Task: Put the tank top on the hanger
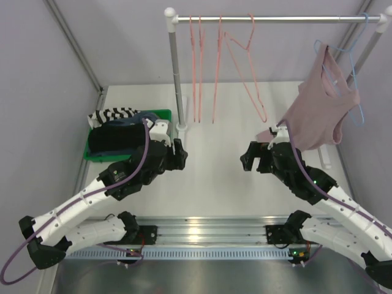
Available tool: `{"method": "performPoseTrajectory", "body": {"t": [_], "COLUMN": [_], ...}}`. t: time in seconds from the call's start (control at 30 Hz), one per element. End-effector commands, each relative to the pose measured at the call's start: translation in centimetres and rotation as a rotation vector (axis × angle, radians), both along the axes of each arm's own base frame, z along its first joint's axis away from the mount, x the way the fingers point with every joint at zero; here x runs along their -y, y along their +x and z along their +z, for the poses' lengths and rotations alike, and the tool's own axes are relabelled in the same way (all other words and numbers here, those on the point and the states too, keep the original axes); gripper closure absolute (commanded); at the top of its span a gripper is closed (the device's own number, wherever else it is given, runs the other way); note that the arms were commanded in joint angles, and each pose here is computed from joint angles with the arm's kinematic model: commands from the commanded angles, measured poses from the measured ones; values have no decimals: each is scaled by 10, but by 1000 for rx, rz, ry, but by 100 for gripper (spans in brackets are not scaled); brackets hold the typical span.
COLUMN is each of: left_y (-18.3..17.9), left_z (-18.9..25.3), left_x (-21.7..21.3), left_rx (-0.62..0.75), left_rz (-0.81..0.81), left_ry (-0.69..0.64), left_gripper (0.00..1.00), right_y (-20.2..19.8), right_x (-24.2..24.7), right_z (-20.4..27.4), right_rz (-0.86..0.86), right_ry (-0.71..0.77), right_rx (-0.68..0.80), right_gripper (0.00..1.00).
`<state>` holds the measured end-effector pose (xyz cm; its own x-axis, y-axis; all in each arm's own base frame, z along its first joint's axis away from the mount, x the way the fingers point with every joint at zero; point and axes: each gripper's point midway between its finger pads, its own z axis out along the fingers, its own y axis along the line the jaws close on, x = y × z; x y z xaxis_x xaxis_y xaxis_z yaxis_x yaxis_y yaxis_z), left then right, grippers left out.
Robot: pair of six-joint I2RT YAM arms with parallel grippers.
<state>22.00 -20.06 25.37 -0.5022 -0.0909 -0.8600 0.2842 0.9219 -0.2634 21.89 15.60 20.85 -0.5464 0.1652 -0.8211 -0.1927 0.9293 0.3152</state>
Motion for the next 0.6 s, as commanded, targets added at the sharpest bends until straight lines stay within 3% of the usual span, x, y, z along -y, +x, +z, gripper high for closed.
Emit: {"method": "performPoseTrajectory", "body": {"t": [0.0, 0.33, 0.57], "left_y": [5, 9, 58], "left_z": [8, 5, -17], "left_x": [-1, -9, -70], "left_rx": [16, 6, -75], "left_rz": [29, 91, 420], "left_ry": [-21, -10, 91], "left_gripper": [33, 33, 29], "right_y": [3, -1, -4], "right_x": [-5, -9, -15], "right_z": [17, 15, 11], "right_rz": [17, 61, 84], "right_ry": [26, 20, 34], "right_rx": [55, 51, 30], "right_gripper": [0, 0, 0]}}
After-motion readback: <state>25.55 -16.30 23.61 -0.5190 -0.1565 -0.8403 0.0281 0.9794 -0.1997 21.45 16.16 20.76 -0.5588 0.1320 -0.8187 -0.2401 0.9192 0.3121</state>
